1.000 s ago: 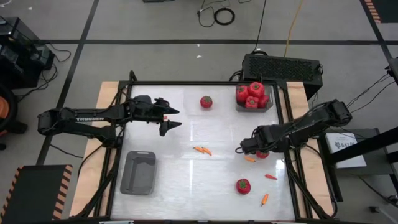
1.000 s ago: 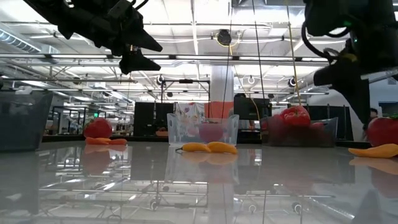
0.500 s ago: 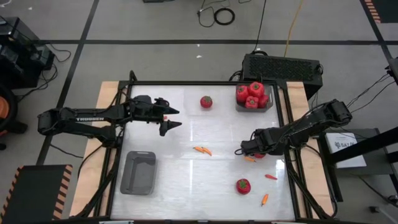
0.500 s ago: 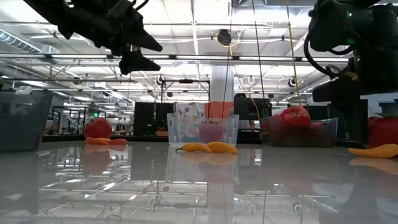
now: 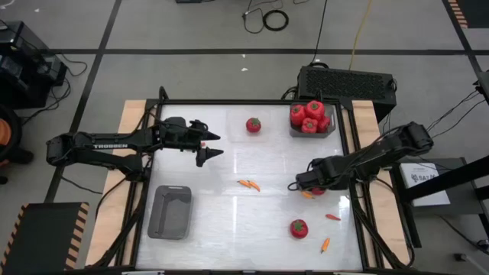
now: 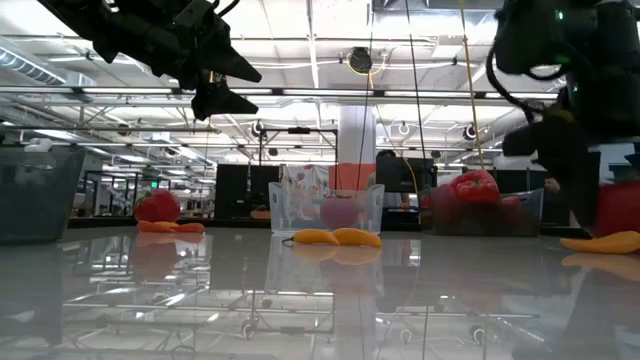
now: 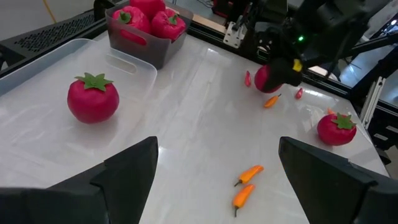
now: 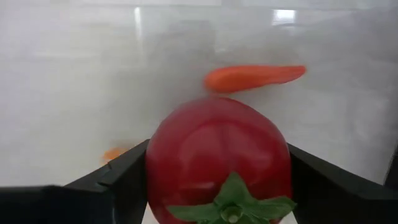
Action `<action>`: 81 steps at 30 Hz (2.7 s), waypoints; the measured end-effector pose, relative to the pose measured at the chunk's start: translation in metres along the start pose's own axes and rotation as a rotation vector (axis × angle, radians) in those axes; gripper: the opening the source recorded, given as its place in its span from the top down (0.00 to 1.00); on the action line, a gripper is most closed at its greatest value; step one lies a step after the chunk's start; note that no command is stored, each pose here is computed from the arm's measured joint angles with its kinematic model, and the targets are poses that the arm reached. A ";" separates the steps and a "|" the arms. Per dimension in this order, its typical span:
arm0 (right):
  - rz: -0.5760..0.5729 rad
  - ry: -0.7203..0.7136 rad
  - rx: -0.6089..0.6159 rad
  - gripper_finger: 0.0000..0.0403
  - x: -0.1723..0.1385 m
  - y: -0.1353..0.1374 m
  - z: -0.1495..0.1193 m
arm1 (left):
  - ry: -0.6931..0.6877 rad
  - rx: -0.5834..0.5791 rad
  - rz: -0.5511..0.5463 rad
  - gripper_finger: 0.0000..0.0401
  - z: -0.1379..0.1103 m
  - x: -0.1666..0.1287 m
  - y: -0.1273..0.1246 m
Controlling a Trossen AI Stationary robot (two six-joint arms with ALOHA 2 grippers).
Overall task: Sort produce into baskets
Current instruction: Put the red tomato into the transparent bin
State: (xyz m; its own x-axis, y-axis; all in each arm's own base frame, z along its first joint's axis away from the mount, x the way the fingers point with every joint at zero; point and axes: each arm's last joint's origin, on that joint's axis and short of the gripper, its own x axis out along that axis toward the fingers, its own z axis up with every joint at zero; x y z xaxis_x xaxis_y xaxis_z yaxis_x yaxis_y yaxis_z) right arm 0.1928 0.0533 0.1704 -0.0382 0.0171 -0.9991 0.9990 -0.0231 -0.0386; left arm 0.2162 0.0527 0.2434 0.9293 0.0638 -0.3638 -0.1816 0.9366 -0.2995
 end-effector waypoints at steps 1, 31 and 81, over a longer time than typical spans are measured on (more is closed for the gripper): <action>0.017 0.005 -0.013 0.27 -0.004 0.001 0.000 | 0.000 0.000 0.000 0.15 0.000 0.000 0.000; 0.538 -0.548 -0.486 0.26 -0.133 0.122 0.174 | 0.307 -0.282 0.267 0.15 -0.034 -0.007 0.012; 0.302 -0.327 -0.991 0.08 -0.103 0.224 0.232 | 0.652 -0.490 0.780 0.15 0.024 -0.036 0.084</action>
State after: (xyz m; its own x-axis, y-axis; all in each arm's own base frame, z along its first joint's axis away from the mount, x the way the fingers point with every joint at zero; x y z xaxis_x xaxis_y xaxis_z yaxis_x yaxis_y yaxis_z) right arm 0.4151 -0.1858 0.2611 0.3544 -0.1241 -0.9268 0.5378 0.8379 0.0935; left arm 0.1755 0.1376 0.2526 0.1876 0.2462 -0.9509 -0.8789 0.4744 -0.0506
